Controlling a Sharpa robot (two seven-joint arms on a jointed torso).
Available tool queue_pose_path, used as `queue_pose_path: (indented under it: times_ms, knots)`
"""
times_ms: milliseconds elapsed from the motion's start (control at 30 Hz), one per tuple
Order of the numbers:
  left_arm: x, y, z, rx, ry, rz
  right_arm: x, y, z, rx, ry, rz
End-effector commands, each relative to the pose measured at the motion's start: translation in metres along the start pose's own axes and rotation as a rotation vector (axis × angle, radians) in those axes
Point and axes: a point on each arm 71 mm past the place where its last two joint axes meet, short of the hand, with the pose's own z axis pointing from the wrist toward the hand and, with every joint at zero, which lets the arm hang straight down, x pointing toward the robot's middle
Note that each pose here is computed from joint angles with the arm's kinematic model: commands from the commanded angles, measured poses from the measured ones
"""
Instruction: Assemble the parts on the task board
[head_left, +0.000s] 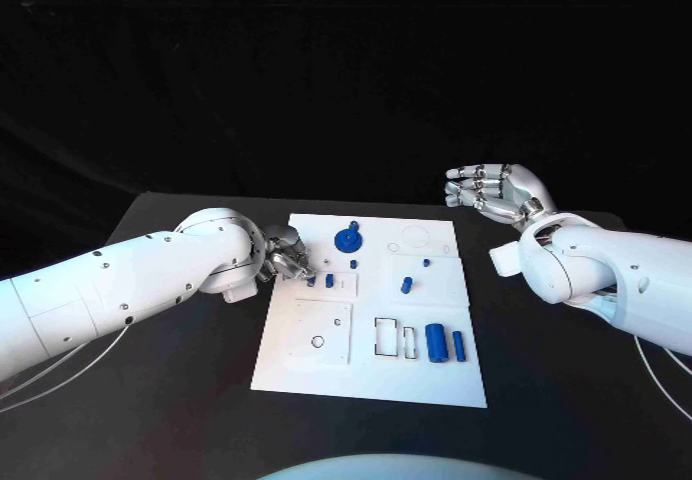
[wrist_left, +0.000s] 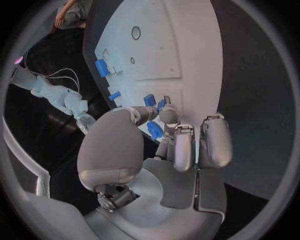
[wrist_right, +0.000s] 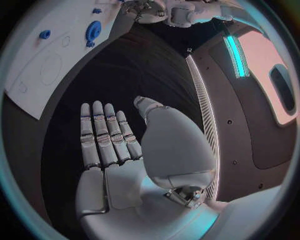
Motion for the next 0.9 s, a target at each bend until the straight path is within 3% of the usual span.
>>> queue_pose_path:
  times_ms: [33, 900]
  knots:
    - [0.0009, -0.0019, 0.0007, -0.002, 0.004, 0.033, 0.0014, 0.0006, -0.0001, -0.008, 0.015, 0.005]
    - [0.0027, -0.0001, 0.0004, 0.010, 0.040, 0.028, 0.0011, -0.0004, -0.0002, -0.006, 0.016, 0.005]
